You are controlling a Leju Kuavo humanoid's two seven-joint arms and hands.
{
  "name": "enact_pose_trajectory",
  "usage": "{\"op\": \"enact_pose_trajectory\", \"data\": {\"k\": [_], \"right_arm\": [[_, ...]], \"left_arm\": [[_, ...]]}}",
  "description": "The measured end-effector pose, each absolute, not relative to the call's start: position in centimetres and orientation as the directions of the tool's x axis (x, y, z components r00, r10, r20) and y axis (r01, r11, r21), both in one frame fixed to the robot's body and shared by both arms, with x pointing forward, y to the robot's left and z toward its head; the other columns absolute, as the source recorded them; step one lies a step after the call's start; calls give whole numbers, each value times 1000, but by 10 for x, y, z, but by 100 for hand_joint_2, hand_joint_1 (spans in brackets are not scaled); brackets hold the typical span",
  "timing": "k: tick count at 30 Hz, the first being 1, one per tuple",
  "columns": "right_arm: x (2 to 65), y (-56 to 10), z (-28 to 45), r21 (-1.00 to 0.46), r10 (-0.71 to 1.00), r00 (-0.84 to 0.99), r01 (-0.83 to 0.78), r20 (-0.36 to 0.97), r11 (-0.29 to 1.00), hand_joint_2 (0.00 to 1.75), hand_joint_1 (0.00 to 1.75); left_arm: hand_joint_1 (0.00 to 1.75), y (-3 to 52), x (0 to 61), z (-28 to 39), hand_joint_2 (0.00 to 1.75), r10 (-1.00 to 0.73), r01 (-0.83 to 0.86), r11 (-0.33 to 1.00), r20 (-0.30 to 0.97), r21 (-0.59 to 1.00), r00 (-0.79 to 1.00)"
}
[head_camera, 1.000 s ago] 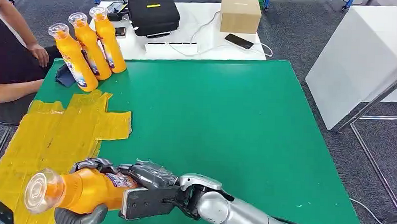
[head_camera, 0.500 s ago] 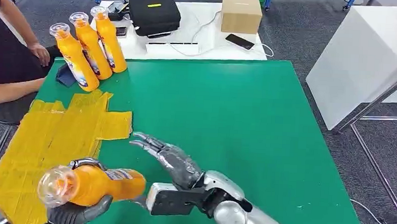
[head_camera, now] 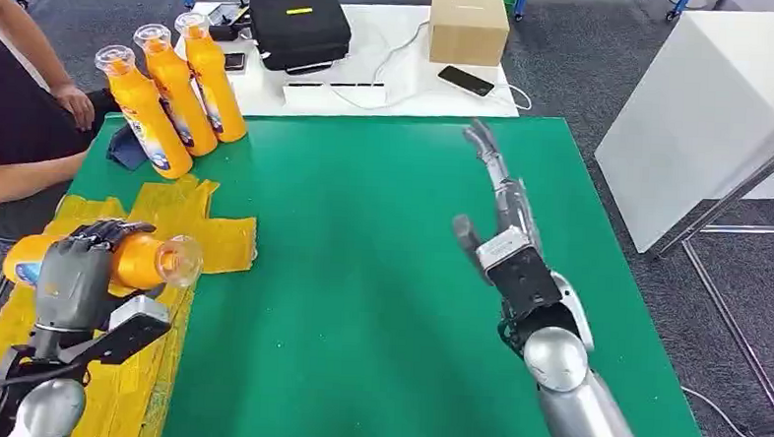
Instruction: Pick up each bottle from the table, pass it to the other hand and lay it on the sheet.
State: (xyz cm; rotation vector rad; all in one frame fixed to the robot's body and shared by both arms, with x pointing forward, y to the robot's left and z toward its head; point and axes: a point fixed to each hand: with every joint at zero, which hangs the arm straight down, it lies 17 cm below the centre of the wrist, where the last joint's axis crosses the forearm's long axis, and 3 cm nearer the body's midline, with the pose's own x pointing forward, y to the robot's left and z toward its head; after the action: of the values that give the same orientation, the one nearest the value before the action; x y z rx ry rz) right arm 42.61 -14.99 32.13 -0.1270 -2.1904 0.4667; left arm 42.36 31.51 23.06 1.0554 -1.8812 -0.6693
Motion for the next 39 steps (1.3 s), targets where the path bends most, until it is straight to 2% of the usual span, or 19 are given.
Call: {"op": "enact_pose_trajectory", "data": {"k": [7,13,14,15,20,24,32,35,37,39], "right_arm": [[435,-171,327,-385,295,-608,-19,737,923,0,0],[430,-164,329,-397,281,-620,-54,733,916,0,0],[430,-163,329,-399,280,-622,-57,731,915,0,0],[429,-161,330,-400,279,-623,-61,731,914,0,0],[429,-157,329,-431,308,-622,-52,719,901,0,0],[425,-154,333,-476,354,-655,-9,668,880,0,0],[419,-154,329,-472,349,-657,-11,668,881,0,0],[412,-156,323,-458,335,-654,-20,678,889,0,0],[406,-157,319,-444,321,-657,-25,682,896,0,0],[399,-157,313,-433,304,-656,-38,691,901,0,0]], "left_arm": [[175,312,440,172,175,-903,-218,414,369,884,-218],[175,308,421,83,175,-954,-11,259,254,966,-160],[44,308,415,71,0,-956,17,248,247,969,-157],[0,307,410,59,0,-958,42,236,240,971,-154],[0,307,397,24,0,-956,155,241,262,958,-132],[0,297,394,18,0,-901,233,384,418,893,-118],[0,281,385,38,0,-744,232,621,657,748,-126],[0,273,383,74,0,-538,154,813,826,561,-168],[0,277,383,114,0,-282,108,945,938,307,-204],[0,284,379,151,0,-81,96,989,959,110,-270]]}}
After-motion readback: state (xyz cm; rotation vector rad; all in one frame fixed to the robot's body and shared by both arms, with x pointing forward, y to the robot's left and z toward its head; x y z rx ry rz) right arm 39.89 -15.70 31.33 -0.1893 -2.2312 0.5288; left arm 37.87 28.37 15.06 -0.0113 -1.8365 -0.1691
